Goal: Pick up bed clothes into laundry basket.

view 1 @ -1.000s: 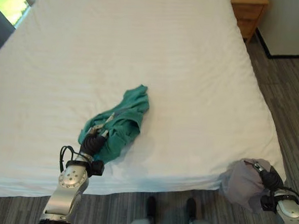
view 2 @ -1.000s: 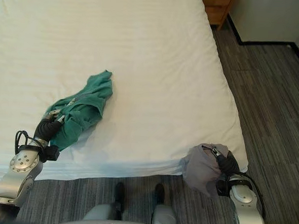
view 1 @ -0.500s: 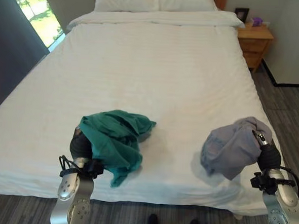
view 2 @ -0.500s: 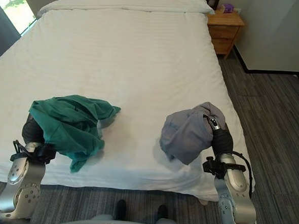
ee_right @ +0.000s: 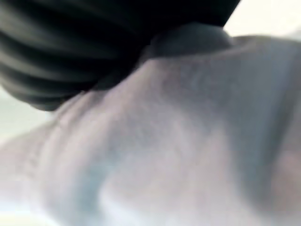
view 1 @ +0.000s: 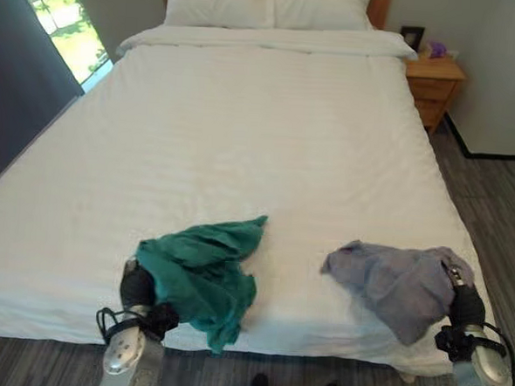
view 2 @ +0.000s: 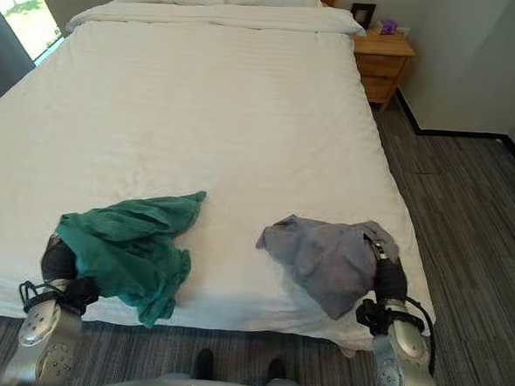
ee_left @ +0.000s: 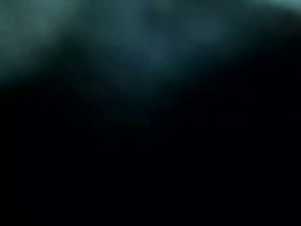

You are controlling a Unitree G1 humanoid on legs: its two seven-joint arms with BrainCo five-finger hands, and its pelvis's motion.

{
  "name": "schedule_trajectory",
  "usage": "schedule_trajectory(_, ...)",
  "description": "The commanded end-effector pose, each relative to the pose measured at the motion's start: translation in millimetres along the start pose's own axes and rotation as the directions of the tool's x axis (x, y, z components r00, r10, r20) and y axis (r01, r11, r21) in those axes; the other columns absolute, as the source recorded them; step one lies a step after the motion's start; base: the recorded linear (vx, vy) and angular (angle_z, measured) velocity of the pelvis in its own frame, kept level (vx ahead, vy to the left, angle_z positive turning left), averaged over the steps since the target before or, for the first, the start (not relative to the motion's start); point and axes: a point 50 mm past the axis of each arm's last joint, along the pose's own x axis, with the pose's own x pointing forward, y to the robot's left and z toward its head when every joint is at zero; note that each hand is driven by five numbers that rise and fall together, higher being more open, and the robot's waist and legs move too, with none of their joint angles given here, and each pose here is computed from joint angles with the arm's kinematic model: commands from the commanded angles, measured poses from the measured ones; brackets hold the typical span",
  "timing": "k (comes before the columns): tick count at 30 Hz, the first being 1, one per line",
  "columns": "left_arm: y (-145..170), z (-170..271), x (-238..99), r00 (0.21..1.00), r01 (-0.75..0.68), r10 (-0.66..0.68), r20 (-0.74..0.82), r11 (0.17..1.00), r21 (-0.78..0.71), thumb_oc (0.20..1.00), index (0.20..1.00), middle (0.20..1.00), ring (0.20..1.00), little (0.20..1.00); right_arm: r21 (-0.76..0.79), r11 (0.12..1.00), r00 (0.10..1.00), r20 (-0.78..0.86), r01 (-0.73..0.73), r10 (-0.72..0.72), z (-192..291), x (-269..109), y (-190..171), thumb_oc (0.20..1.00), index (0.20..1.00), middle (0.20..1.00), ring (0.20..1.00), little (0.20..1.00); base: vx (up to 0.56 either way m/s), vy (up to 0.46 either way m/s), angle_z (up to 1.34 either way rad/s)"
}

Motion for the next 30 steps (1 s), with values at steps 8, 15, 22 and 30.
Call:
schedule_trajectory(8, -0.4, 76.1, 27.9, 0.924, -0.047, 0.02, 0.381, 0.997, 0.06, 0.2, 0.2, 0.2, 0.2, 0.2, -0.014, 0.993, 0.944, 0.313, 0.114, -0.104, 61.1, 12.2, -14.4, 0.2, 0.2, 0.2, 0.2, 0.2, -0.06, -0.026, -0.29)
schedule_trajectory(15, -15.4, 81.0, 30.9, 0.91, 0.028, -0.05, 0.412, 0.998, 0.059, 0.2, 0.2, 0.2, 0.2, 0.2, 0.03, 0.972, 0.924, 0.303, 0.235, -0.233, 53.1, 0.6, -35.4, 0.2, 0.2, 0.2, 0.2, 0.2, -0.12, 0.12, -1.58)
schedule_trajectory(22, 4.6, 77.7, 28.5, 0.922, -0.025, -0.019, 0.386, 0.994, 0.11, 0.2, 0.2, 0.2, 0.2, 0.2, 0.014, 0.987, 0.949, 0.272, 0.163, -0.16, 43.7, -1.0, -19.6, 0.2, 0.2, 0.2, 0.2, 0.2, -0.29, 0.03, -1.65)
schedule_trajectory(30, 3.5, 71.8, 26.6, 0.934, -0.02, -0.01, 0.357, 0.997, 0.08, 0.2, 0.2, 0.2, 0.2, 0.2, -0.014, 0.992, 0.957, 0.266, 0.125, -0.117, 42.9, 7.1, -6.6, 0.2, 0.2, 0.2, 0.2, 0.2, -0.14, -0.115, -1.27)
